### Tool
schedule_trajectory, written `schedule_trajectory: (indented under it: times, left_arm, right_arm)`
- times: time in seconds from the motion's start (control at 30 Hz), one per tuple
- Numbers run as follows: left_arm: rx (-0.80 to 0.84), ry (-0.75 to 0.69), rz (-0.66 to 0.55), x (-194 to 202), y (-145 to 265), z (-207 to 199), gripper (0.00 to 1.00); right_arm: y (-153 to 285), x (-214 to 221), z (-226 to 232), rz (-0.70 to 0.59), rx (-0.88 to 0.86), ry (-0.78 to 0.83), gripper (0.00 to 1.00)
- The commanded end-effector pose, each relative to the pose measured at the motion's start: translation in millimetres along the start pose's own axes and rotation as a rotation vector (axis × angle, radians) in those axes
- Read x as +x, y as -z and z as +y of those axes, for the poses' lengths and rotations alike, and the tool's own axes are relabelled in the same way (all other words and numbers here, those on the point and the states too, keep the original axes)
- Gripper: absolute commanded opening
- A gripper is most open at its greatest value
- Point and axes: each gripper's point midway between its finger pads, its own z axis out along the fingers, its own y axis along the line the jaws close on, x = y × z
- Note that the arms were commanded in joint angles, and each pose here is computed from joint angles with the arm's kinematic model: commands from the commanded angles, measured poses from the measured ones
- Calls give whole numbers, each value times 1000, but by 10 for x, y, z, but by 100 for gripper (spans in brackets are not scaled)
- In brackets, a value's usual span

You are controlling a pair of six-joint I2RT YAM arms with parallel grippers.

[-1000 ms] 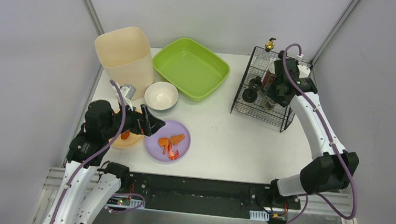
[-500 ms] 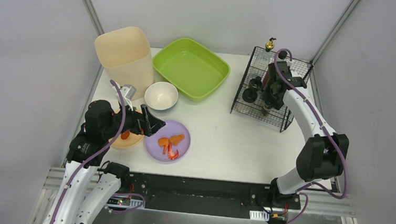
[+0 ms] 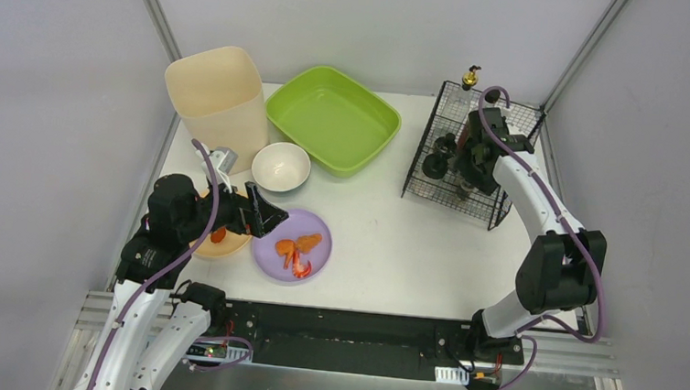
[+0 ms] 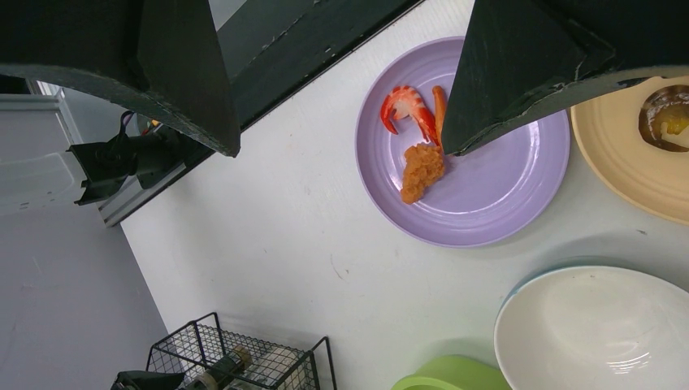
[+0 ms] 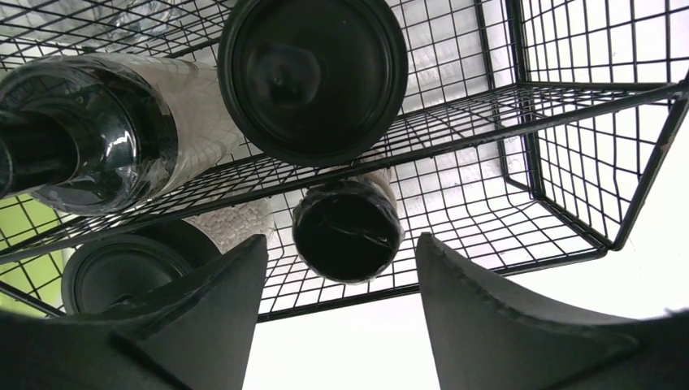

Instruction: Clear the kitchen counter

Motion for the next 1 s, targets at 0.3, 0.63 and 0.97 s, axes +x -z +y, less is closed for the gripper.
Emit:
schedule_trajectory:
  times: [0.3, 0.63, 0.97]
  left_arm:
    - [17, -9, -30, -75, 1, -31, 100]
    - [13, -7, -29, -75, -3, -21, 99]
    - [6, -6, -29, -73, -12, -6, 100]
  right_arm:
    - [617, 1, -84, -66, -110, -22, 75]
    - [703, 716, -124, -39, -196, 83, 76]
    - [404, 908, 203, -117, -226, 50, 77]
